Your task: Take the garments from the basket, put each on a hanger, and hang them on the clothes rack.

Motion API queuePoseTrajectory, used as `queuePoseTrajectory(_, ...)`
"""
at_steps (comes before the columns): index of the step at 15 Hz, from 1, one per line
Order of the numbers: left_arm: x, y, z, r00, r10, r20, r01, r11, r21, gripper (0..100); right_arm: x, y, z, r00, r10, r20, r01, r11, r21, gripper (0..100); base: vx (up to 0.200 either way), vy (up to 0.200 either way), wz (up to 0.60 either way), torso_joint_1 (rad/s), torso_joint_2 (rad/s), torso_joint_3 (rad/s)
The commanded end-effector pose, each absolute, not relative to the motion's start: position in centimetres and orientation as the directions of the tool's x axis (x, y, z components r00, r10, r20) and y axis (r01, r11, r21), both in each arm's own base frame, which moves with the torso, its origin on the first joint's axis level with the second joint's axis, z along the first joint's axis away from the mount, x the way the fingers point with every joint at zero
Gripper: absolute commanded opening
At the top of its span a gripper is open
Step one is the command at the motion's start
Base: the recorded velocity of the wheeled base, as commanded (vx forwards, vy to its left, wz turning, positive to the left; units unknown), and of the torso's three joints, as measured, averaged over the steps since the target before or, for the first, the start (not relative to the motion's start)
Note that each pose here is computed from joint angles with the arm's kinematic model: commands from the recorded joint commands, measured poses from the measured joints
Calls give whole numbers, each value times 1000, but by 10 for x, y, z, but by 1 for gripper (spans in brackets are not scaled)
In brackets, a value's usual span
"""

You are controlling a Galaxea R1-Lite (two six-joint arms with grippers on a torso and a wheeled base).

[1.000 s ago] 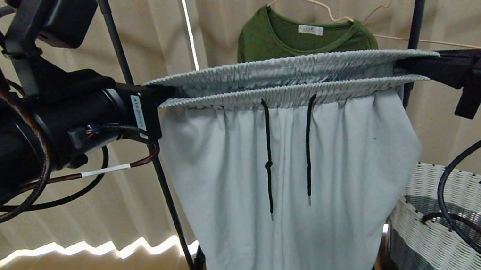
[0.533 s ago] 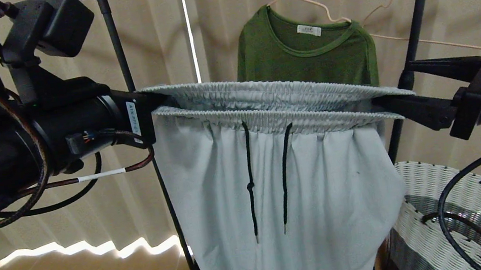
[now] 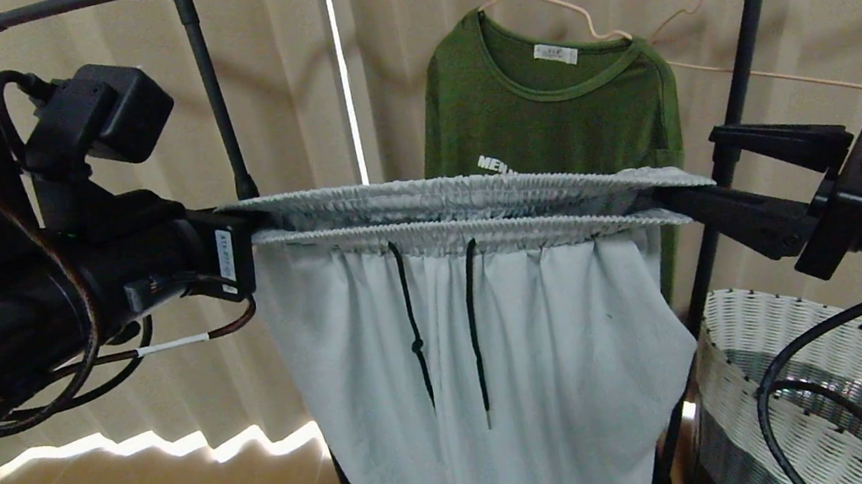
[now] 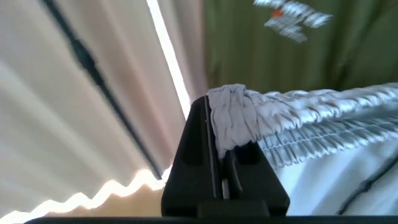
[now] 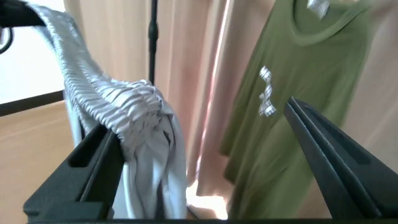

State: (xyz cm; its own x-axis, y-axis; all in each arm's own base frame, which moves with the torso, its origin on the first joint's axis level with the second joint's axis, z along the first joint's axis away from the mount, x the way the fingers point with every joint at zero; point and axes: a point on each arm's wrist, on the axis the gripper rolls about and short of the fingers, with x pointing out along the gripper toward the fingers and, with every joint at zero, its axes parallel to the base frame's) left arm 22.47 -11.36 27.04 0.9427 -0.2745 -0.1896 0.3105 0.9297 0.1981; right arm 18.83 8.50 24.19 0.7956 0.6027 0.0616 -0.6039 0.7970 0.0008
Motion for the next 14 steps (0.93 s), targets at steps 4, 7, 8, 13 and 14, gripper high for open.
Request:
queuePoseTrajectory(4,226,-110,268,947,-255,-196,293,934,203,0,169,82,239,775,629,68,-632,773,49,100,0,0,0,0,0,0)
queuePoseTrajectory(7,221,-120,269,935,-297,-193,332,925,183,0,154,96,233,702,709,58,-711,696,100,100,0,0,0,0,0,0)
queuePoseTrajectory(8,221,-119,270,936,-294,-191,329,925,189,0,154,96,232,706,706,52,-708,700,99,100,0,0,0,0,0,0)
queuePoseTrajectory(13,206,-80,279,980,-137,-142,163,968,192,0,155,41,217,894,448,21,-441,886,-141,100,0,0,0,0,0,0)
queuePoseTrajectory(14,201,-74,279,983,-122,-136,147,971,191,0,153,26,211,930,368,6,-359,910,-209,100,0,0,0,0,0,0)
